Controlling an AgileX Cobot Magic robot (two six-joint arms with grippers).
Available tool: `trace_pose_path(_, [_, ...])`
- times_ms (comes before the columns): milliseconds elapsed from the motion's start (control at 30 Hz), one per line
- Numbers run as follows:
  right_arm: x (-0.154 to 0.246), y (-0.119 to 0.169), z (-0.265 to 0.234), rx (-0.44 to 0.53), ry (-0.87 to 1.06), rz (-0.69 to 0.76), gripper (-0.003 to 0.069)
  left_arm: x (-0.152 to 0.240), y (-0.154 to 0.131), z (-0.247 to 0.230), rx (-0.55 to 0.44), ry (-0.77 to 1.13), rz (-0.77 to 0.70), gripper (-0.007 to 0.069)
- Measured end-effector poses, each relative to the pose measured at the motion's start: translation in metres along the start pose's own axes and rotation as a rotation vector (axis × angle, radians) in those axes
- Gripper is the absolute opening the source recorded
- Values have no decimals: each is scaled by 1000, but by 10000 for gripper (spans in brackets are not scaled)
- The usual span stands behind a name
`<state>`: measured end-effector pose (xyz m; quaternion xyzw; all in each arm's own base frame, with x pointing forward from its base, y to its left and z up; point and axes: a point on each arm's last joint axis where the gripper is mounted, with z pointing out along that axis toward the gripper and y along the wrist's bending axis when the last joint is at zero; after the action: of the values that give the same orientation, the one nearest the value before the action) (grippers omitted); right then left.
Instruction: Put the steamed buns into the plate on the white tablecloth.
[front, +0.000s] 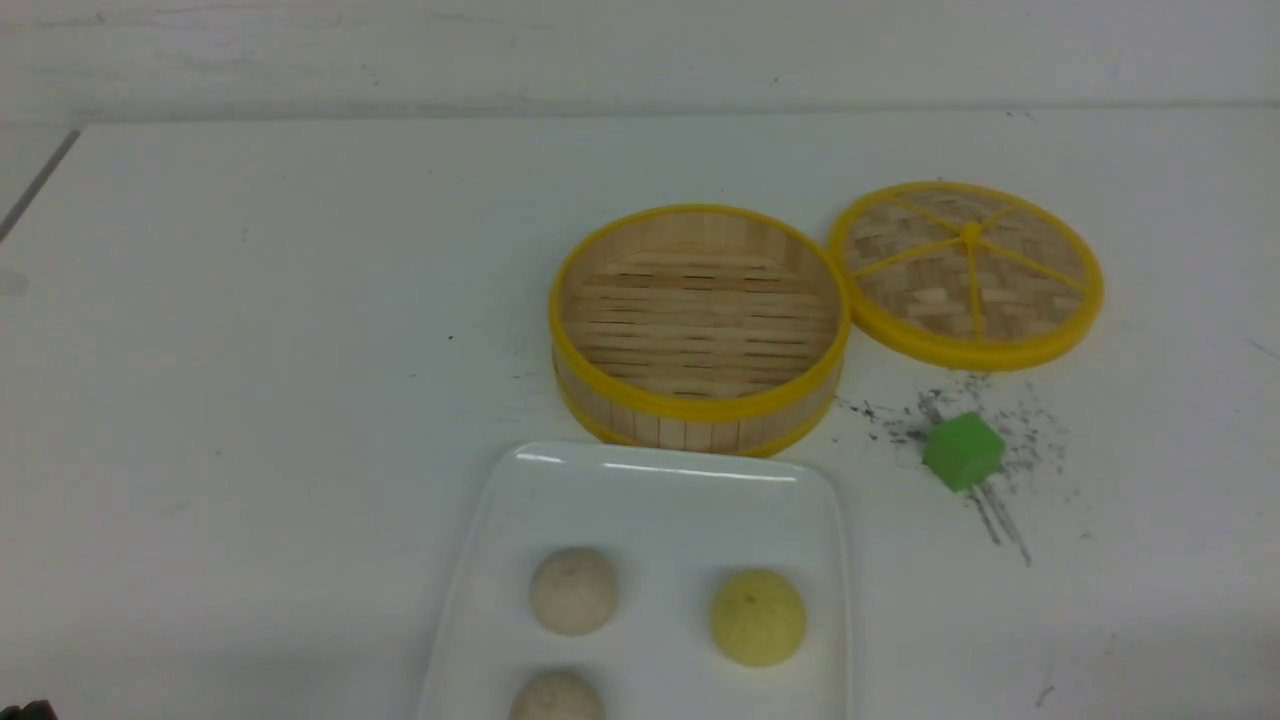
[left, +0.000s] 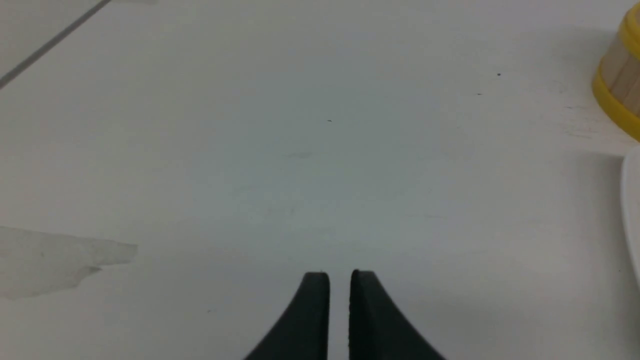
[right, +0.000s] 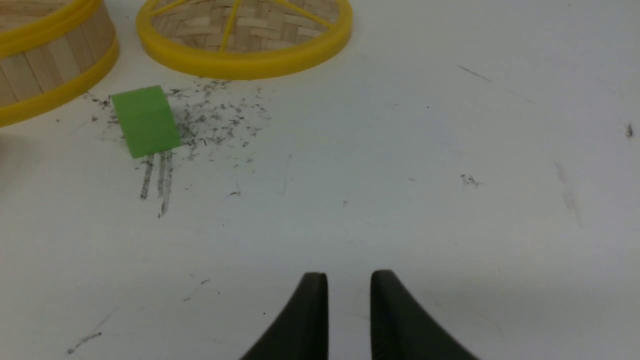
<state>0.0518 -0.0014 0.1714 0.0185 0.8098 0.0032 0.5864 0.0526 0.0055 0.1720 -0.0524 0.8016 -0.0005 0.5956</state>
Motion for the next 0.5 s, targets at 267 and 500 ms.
trace_pose_path(267, [0, 0, 0, 0, 0, 0, 169, 0, 1, 0, -8, 0, 19, 106])
trace_pose_path(500, [0, 0, 0, 0, 0, 0, 181, 0, 1, 0, -12, 0, 29, 111])
